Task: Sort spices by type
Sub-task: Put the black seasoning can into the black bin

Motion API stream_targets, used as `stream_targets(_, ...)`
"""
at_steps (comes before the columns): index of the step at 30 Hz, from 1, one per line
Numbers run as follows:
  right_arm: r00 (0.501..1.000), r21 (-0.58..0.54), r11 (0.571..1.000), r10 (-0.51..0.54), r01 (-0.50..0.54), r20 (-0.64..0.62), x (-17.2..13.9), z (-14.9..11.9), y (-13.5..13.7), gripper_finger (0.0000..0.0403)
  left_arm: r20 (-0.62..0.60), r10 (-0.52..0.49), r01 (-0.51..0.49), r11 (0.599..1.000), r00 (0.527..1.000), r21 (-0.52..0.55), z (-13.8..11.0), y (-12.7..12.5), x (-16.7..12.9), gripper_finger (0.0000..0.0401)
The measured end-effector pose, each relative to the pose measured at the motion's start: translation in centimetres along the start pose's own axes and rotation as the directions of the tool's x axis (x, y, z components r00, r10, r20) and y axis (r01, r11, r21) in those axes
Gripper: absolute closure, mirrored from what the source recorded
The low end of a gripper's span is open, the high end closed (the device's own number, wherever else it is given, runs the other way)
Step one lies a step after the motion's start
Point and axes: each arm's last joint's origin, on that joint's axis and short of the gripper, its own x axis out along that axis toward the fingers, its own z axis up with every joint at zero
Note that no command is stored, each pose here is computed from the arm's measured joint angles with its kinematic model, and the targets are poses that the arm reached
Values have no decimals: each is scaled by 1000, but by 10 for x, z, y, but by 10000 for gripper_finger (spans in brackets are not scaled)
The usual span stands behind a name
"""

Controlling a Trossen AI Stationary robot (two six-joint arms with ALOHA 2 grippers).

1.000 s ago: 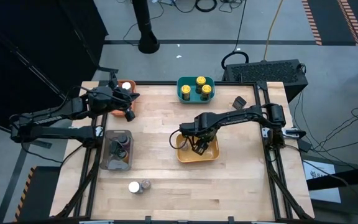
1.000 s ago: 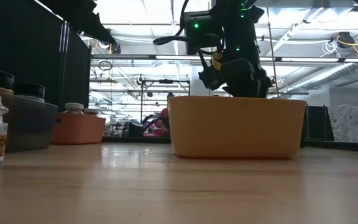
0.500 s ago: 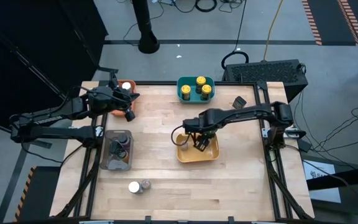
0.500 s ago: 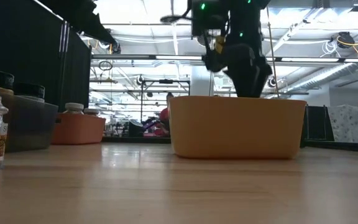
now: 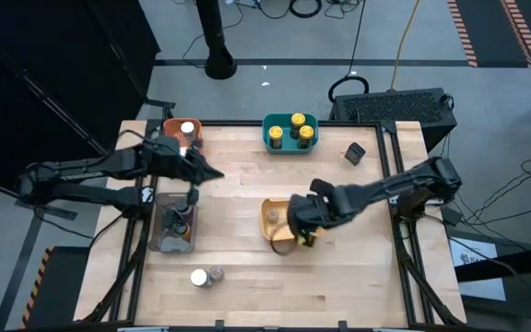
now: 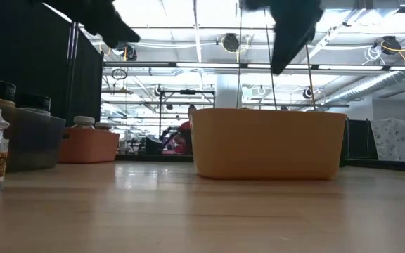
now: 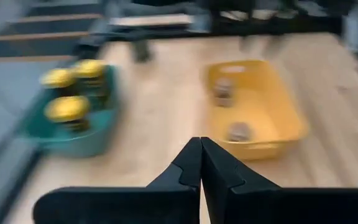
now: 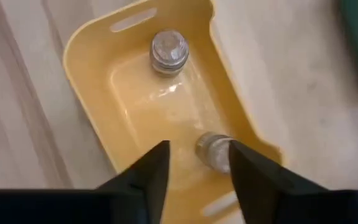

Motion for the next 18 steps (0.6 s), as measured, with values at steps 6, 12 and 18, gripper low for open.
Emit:
stream_targets(6,986,-103,990,-78,94,147,-31,-30,15,377,-46,-81,84,995,996,63,1,-26,43,397)
stream_targets(12,966,-75,992,-83,105,244,-41,-49,-2,398,-175,-68,96,984,982,153,-11,-56,74,398)
stream_targets(18,915,-63,997,-23,53,404,-38,-56,-39,402,-260,-90,132,980,961,149,-25,-77,100,399)
